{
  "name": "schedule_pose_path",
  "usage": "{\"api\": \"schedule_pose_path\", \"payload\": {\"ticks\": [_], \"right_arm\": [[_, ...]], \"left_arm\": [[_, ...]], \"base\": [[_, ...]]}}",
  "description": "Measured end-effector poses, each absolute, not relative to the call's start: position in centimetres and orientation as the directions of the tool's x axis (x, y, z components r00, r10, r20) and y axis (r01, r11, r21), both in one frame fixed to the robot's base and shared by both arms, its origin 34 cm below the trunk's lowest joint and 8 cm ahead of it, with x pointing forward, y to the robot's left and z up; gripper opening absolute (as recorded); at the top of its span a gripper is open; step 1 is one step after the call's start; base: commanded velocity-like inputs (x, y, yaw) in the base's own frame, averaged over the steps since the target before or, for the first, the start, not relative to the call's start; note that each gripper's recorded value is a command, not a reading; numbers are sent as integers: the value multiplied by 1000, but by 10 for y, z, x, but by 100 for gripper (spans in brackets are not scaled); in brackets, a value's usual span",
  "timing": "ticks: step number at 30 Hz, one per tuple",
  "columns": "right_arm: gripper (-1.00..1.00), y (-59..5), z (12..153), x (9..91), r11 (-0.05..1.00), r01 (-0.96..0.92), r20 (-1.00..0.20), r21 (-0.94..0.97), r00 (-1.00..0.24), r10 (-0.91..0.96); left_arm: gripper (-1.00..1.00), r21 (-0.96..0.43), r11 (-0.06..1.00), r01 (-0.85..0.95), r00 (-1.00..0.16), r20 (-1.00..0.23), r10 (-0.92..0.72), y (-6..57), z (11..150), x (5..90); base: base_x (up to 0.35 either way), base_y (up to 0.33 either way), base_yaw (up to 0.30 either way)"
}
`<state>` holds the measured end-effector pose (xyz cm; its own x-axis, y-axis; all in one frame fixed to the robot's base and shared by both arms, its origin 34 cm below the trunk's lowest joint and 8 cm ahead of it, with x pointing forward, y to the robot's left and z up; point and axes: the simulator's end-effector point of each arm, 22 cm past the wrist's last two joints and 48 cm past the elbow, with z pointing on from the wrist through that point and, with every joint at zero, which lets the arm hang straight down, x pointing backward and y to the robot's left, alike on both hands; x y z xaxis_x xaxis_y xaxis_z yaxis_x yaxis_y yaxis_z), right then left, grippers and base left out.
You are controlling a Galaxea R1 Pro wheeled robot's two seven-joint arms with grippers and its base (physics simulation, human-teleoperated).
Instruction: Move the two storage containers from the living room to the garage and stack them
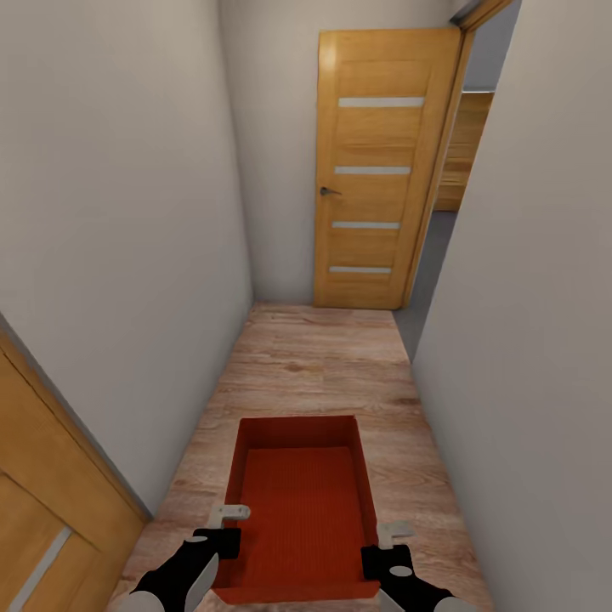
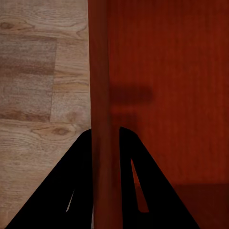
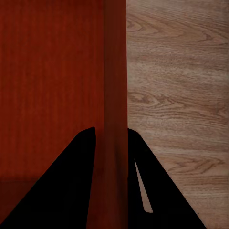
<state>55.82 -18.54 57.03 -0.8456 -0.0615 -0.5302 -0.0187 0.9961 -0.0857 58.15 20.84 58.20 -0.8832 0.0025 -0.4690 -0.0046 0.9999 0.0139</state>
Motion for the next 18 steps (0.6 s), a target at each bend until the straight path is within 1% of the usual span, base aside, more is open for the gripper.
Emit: {"api": "schedule_pose_path", "payload": {"ticks": [18], "right_arm": [[-100, -185, 570, 558, 996, -19, -530, -86, -846, -61]], "left_arm": [[-100, 14, 1000, -5, -883, -469, 2, 208, 582, 581]], "base": [[325, 0, 0]]}}
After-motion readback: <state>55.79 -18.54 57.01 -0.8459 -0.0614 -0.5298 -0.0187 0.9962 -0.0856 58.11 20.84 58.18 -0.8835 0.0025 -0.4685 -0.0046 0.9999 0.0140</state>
